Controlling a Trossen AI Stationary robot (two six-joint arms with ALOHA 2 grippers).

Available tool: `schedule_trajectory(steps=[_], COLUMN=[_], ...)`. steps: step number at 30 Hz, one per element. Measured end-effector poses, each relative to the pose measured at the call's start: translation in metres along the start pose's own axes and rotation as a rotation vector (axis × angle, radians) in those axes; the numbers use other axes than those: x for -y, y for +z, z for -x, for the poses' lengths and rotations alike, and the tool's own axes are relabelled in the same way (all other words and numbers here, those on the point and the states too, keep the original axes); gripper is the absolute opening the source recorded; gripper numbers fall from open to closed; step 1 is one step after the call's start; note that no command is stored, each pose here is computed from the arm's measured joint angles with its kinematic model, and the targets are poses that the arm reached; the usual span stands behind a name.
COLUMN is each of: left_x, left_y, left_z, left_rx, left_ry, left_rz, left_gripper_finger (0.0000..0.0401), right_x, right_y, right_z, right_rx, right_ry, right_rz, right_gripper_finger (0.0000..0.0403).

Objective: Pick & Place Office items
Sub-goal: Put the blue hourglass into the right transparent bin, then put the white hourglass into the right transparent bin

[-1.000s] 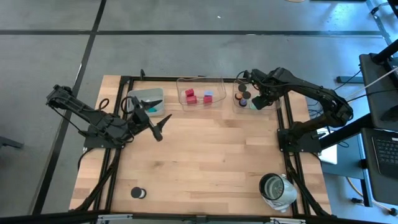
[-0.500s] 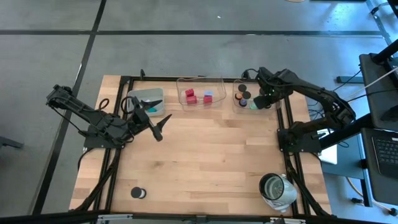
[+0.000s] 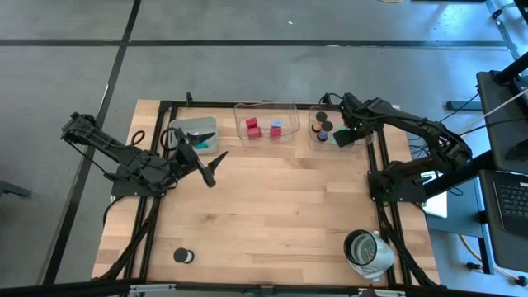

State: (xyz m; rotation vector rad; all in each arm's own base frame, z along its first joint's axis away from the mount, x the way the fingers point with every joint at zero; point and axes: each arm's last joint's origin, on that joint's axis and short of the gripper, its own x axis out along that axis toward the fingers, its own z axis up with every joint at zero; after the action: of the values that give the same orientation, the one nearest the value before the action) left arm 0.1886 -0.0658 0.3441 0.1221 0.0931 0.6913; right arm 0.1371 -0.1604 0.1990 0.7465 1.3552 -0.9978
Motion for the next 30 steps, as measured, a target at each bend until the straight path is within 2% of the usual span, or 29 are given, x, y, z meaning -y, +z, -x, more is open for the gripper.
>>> schedule_trajectory(steps=[4, 13, 17, 20, 23, 26, 30], left_x=[0.0, -0.001, -0.001, 0.0, 0.003, 0.009, 0.017], left_y=[0.0, 0.0, 0.0, 0.0, -0.003, -0.01, -0.023], left_z=[0.0, 0.0, 0.0, 0.0, 0.001, 0.004, 0.011], left_rx=[0.0, -0.001, -0.001, 0.0, -0.016, -0.08, -0.256], left_ry=[0.002, 0.03, 0.031, 0.013, -0.086, -0.28, -0.555], left_rz=[0.0, 0.0, 0.0, 0.02, 0.058, 0.107, 0.178], left_gripper_finger=[0.031, 0.031, 0.031, 0.031, 0.031, 0.031, 0.031], right_x=[0.001, 0.001, 0.004, 0.006, 0.007, 0.002, -0.007], right_y=[0.0, 0.002, 0.008, 0.013, 0.012, 0.002, -0.02], right_z=[-0.001, 0.001, 0.02, 0.047, 0.076, 0.102, 0.123], right_rx=[0.0, 0.015, 0.061, 0.136, 0.249, 0.355, 0.455], right_ry=[-0.002, -0.035, -0.07, -0.05, -0.013, 0.049, 0.125], right_rz=[0.001, 0.003, -0.004, -0.018, -0.033, -0.028, 0.015], right_gripper_finger=[0.0221, 0.0276, 0.0294, 0.0302, 0.0304, 0.0301, 0.0296])
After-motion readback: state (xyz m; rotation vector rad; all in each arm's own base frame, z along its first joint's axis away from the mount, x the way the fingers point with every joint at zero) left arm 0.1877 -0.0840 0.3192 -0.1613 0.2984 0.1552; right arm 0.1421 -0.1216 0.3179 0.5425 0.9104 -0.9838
